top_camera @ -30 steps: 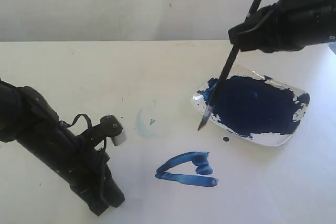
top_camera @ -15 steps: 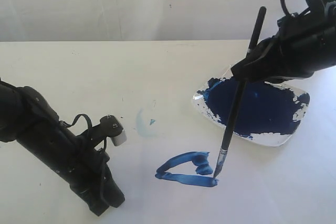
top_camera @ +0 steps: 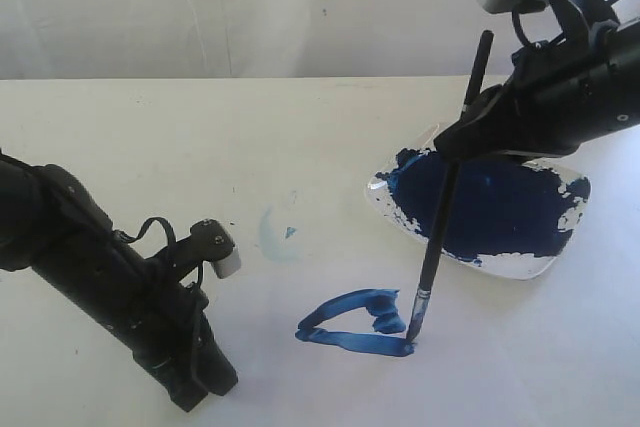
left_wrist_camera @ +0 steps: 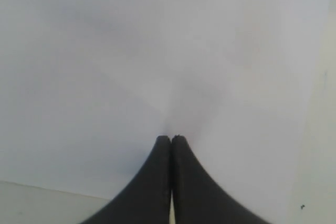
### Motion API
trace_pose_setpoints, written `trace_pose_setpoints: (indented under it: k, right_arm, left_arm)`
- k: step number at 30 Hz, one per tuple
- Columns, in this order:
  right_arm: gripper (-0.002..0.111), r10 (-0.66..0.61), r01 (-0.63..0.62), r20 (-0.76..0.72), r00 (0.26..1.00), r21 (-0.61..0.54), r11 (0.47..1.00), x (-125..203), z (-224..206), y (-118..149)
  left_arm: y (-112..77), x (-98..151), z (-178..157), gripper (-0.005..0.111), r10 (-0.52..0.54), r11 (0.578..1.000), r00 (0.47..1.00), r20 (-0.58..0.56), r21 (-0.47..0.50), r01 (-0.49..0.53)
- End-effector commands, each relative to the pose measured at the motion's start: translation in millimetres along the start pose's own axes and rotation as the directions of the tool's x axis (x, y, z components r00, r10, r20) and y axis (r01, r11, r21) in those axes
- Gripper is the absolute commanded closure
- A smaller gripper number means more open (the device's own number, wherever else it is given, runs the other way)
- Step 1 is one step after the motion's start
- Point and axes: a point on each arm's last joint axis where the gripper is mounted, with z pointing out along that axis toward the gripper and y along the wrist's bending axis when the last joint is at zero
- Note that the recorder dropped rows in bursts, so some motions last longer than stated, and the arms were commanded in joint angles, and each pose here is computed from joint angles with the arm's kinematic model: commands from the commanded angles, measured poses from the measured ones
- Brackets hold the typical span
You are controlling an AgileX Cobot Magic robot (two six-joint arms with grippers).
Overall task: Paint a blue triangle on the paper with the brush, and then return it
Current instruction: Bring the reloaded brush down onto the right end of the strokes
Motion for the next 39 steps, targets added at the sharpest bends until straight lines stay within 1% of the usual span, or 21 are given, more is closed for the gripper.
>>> trace_pose_setpoints:
  k: [1,12,23,28,35,39]
  right_arm:
    - [0.108,0.01,-0.011,0.024,1.0,0.012,1.0,-3.5,0.5,-1.9]
    - [0.108,0.016,-0.017,-0.025,1.0,-0.034,0.999,0.9,0.4,2.4]
    - [0.108,0.017,-0.017,0.021,1.0,0.009,1.0,-3.2,0.5,-1.6]
    - [0.108,0.03,-0.031,0.043,0.999,0.01,0.999,-5.2,0.4,-1.8]
    - [0.108,0.02,-0.02,0.004,1.0,-0.013,1.0,-1.7,0.5,0.4]
    - [0.108,0.027,-0.027,-0.019,0.999,-0.005,1.0,0.5,0.0,0.0]
  left_arm:
    - [-2.5,2.5,1.0,0.107,-0.011,1.0,1.0,-0.006,0.027,0.011]
    - [-2.5,2.5,1.0,0.107,-0.011,1.0,1.0,-0.006,0.027,0.011]
    - [-2.5,2.5,1.0,0.107,-0.011,1.0,1.0,-0.006,0.027,0.011]
    - [-2.5,2.5,1.0,0.107,-0.011,1.0,1.0,-0.006,0.027,0.011]
    - [-2.5,2.5,1.0,0.107,-0.011,1.0,1.0,-0.006,0.027,0.011]
    - [-2.5,2.5,1.0,0.107,-0.011,1.0,1.0,-0.006,0.027,0.011]
